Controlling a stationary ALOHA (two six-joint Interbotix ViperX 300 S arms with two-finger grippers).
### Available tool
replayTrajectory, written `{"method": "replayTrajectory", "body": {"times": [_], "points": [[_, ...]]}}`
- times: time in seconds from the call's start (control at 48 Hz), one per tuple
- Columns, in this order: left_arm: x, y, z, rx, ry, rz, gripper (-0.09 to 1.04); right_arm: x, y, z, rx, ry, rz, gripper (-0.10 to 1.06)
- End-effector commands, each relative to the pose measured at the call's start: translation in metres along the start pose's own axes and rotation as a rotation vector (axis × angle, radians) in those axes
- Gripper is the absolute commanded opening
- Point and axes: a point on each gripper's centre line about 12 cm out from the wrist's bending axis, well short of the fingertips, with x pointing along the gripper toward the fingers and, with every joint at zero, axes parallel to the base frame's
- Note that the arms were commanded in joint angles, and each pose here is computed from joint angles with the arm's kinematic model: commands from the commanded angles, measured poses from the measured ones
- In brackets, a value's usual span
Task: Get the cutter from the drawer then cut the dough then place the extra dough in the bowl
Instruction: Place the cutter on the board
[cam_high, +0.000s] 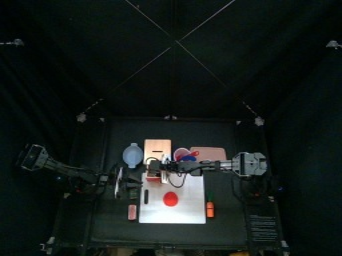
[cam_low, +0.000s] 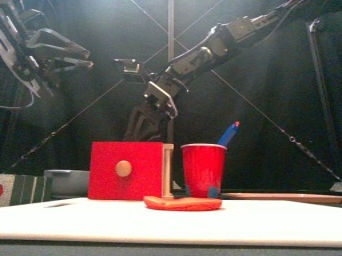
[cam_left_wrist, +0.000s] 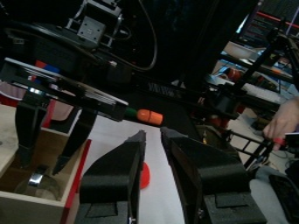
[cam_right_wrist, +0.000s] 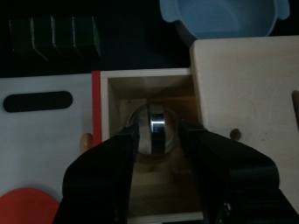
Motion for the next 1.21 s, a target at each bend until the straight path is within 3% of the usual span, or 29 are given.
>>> {"method": "replayTrajectory", "body": {"times": [0.021, 0.229, 0.521, 0.875, 1.083, 1.208], "points": [[0.002, 0.0, 0.004, -0.01, -0.022, 0.009, 0.66, -0.006, -0.004, 0.014, 0.006, -0.032, -0.008, 0.79], [0.002, 0.002, 0.004, -0.017, -0.021, 0.017, 0.66, -0.003, -0.001, 0.013, -0.011, -0.009, -0.004, 0.75], [0.001, 0.002, 0.004, -0.017, -0.02, 0.02, 0.66, -0.012, 0.005, 0.023, -0.031, -0.037, 0.001, 0.53], [0.001, 0.009, 0.004, -0.028, -0.025, 0.056, 0.66, -0.062, 0.014, 0.056, -0.14, -0.133, -0.034, 0.52], [0.0, 0.012, 0.004, -0.028, -0.027, 0.068, 0.66, -0.099, 0.01, 0.064, -0.156, -0.169, -0.057, 0.52], [0.0, 0.014, 0.004, -0.03, -0.025, 0.075, 0.66, -0.124, 0.011, 0.056, -0.156, -0.167, -0.057, 0.52]]}}
